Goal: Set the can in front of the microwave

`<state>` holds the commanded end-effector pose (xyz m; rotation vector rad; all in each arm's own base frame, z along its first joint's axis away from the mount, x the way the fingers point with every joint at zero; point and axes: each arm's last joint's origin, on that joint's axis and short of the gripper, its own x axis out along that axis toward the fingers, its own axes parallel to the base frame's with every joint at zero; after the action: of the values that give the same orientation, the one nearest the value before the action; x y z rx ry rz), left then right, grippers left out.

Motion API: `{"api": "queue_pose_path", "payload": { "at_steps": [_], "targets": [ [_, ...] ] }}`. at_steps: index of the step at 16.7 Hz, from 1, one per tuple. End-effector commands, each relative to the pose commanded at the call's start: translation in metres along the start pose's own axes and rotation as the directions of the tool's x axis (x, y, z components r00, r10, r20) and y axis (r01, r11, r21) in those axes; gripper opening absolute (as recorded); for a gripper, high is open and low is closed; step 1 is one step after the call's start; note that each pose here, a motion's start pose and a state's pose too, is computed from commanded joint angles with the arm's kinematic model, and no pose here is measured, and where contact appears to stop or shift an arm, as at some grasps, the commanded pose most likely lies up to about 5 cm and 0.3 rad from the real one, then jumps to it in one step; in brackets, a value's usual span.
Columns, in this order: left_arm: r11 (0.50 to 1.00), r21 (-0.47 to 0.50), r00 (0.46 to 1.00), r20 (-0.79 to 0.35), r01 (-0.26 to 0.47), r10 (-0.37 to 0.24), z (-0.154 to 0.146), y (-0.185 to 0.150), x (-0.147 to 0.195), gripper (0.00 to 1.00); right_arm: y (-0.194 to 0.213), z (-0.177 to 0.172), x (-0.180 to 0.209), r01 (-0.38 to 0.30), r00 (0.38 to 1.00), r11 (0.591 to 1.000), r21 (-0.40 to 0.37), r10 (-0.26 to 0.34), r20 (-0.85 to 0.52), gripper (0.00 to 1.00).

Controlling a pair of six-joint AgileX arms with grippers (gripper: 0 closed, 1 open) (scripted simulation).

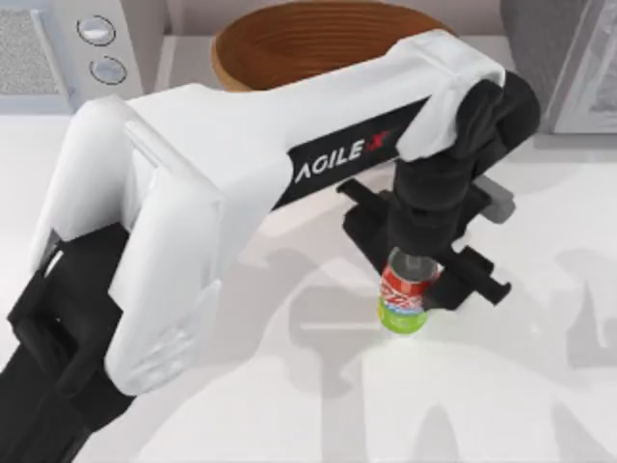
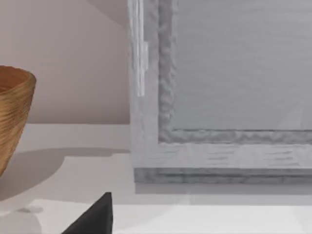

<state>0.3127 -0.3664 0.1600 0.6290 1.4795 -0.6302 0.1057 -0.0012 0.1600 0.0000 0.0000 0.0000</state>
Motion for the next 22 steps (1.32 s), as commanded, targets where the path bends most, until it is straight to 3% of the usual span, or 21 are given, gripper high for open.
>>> {"api": "queue_pose_path", "payload": {
  "at_steps": [9, 16, 22],
  "targets": [
    [1.0, 0.0, 1.0, -0.002, 0.0, 0.0, 0.0, 0.001, 0.0, 0.0, 0.0, 0.0, 0.0, 0.0, 1.0, 1.0, 0.0, 0.0, 0.0, 1.0],
    [1.0, 0.0, 1.0, -0.001, 0.0, 0.0, 0.0, 0.001, -0.039, 0.0, 0.0, 0.0, 0.0, 0.0, 1.0, 1.0, 0.0, 0.0, 0.0, 1.0],
    [1.0, 0.0, 1.0, -0.01, 0.001, -0.001, -0.001, 0.007, -0.04, 0.0, 0.0, 0.0, 0.0, 0.0, 1.0, 1.0, 0.0, 0.0, 0.0, 1.0]
  ]
}}
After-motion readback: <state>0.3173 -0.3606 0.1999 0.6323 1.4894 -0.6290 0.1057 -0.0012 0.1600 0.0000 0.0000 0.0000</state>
